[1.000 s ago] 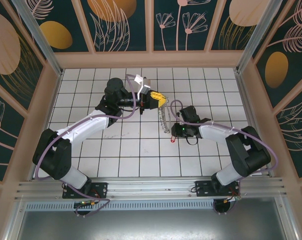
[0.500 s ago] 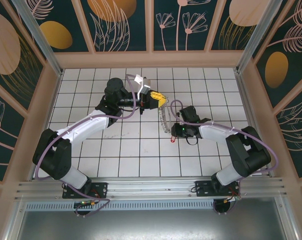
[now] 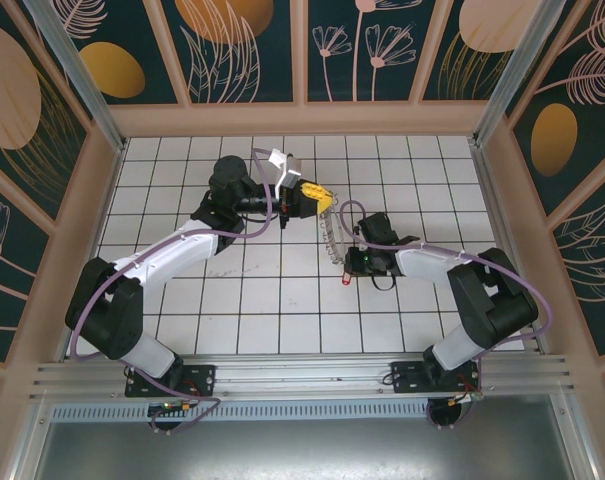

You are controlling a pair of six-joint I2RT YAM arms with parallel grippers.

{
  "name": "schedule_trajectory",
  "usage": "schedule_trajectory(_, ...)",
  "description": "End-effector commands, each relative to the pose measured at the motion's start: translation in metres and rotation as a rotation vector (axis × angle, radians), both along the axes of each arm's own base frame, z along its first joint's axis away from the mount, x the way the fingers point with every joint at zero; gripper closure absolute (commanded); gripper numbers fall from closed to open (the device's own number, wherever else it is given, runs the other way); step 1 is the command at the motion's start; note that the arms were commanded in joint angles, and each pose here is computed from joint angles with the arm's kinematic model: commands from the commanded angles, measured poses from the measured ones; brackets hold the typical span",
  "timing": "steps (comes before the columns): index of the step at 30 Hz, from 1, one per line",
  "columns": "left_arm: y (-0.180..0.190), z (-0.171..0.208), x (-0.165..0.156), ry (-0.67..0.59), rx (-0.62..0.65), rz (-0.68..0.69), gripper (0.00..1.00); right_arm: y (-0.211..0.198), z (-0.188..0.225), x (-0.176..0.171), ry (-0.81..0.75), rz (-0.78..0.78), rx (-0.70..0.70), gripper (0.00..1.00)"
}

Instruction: Put the keys on the keyring

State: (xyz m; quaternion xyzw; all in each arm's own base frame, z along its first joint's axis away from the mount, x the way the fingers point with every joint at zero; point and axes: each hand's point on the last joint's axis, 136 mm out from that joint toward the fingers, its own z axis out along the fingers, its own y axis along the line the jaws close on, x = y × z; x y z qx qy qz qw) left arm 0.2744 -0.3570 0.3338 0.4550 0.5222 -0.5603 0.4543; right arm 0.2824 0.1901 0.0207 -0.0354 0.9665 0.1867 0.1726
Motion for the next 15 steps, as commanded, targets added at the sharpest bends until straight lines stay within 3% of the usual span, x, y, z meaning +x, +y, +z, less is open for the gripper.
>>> schedule_trajectory(1, 0.003, 0.023, -0.01, -0.065, -0.048, -0.018, 1.0, 0.001, 0.002, 0.006, -0.01, -0.015, -0.018, 0.87)
schedule_trajectory(4, 0.003, 0.023, -0.011, -0.063, -0.049, -0.02, 1.0, 0.001, 0.007, 0.006, -0.019, -0.016, -0.015, 1.0)
schedule_trajectory(11, 0.003, 0.023, -0.011, -0.064, -0.048, -0.024, 1.0, -0.005, 0.041, 0.012, -0.1, 0.007, -0.002, 1.0)
schedule_trajectory(15, 0.003, 0.024, -0.012, -0.068, -0.047, -0.026, 1.0, -0.001, 0.089, 0.018, -0.218, 0.068, 0.148, 1.0)
